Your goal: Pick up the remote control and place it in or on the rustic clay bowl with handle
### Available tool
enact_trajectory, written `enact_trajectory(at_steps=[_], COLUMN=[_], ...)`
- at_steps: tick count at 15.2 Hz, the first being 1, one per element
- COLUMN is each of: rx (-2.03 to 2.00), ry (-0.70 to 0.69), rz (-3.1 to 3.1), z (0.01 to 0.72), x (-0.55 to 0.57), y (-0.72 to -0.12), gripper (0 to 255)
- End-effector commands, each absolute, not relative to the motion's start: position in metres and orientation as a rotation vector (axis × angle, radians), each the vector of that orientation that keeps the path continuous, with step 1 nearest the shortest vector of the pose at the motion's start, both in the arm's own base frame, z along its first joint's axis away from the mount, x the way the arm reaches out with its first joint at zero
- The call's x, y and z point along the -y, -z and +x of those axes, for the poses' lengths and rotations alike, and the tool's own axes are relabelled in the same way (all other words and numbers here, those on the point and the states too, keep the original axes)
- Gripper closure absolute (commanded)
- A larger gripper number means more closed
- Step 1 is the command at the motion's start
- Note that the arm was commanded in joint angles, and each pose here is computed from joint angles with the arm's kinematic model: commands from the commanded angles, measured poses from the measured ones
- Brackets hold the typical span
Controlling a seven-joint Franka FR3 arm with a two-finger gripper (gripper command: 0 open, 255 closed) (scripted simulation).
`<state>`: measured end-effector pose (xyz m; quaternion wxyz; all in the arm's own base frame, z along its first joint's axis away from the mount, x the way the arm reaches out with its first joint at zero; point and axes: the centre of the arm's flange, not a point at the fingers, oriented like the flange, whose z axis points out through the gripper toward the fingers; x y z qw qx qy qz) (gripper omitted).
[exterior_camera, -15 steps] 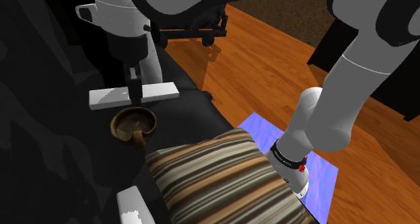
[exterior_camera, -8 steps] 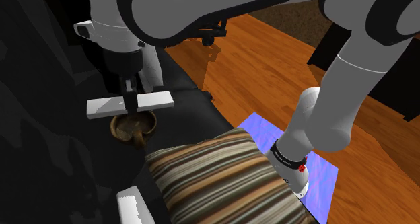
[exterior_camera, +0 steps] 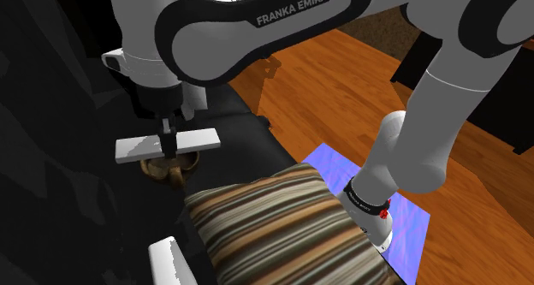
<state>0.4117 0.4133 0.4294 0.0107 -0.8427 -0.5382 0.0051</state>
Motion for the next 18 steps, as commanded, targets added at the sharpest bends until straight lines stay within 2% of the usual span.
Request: enact_trajectory(at_steps=[1,6,7,12,16,18], rx=[1.679,1.679,1.679,1.679,1.679,1.679], ry=[-0.014,-0.014,-0.014,-0.015,-0.014,-0.014], rz=[-2.629,-2.629,-2.629,-2.629,-2.629,-2.629], z=[0.411,0.411,0.411,0.411,0.412,0.412], x=[-0.413,-0.413,-0.413,-0.413,-0.413,-0.413], y=[-0.428,-0.428,-0.428,-0.428,-0.478,-0.478], gripper=[255,255,0,0,0,0])
